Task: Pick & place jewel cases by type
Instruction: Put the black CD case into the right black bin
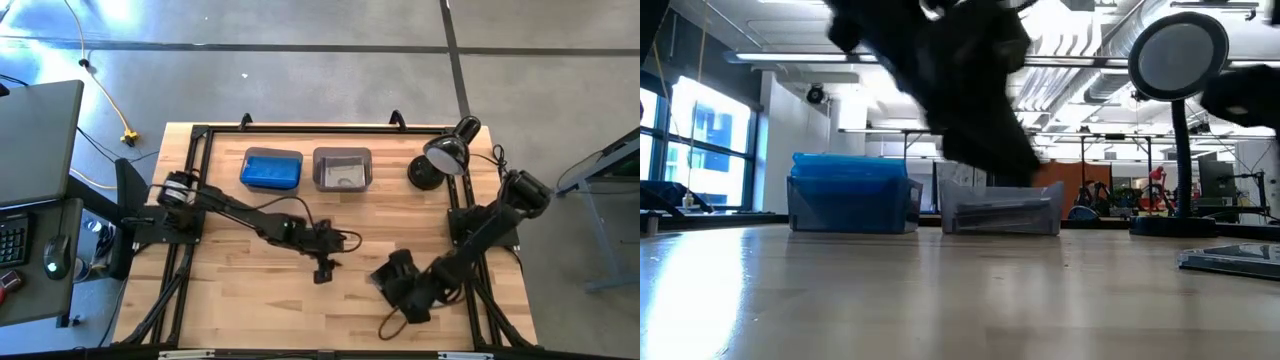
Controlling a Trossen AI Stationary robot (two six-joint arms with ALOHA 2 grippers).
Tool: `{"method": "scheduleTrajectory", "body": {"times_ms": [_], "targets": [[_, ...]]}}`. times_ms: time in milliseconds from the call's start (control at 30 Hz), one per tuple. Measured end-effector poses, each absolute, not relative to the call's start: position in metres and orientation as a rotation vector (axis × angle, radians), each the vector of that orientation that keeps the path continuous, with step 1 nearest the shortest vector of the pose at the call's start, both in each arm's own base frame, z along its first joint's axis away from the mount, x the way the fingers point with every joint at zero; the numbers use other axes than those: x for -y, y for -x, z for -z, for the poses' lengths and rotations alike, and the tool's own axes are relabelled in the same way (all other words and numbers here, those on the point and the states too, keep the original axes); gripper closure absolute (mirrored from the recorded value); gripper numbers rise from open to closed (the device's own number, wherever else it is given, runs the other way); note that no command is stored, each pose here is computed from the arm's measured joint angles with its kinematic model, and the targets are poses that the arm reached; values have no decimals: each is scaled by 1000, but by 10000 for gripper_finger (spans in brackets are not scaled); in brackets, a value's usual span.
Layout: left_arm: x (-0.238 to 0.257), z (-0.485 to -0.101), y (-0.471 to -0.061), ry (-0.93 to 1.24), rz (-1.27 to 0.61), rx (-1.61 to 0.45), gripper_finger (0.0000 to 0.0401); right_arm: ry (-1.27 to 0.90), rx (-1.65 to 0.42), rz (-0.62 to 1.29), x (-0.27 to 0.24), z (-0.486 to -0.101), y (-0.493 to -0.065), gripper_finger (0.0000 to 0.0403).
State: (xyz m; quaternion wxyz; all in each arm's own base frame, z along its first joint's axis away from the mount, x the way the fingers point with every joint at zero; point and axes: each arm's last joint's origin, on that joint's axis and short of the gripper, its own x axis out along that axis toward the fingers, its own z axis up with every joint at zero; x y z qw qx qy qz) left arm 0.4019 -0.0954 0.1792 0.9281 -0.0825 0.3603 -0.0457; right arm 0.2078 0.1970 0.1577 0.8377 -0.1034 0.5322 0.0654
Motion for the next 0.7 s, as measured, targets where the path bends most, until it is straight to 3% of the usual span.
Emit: {"method": "scheduleTrajectory", "body": {"times_ms": [200, 367, 700], "targets": [[93, -148, -417, 193, 97, -738, 195, 147, -1180, -128, -214, -152, -188, 190], [68, -148, -425, 245, 25, -721, 195, 134, -1190, -151, -226, -150, -174, 190], [29, -152, -433, 415, 1, -665, 195, 475, -1190, -103, -228, -119, -171, 190]]}}
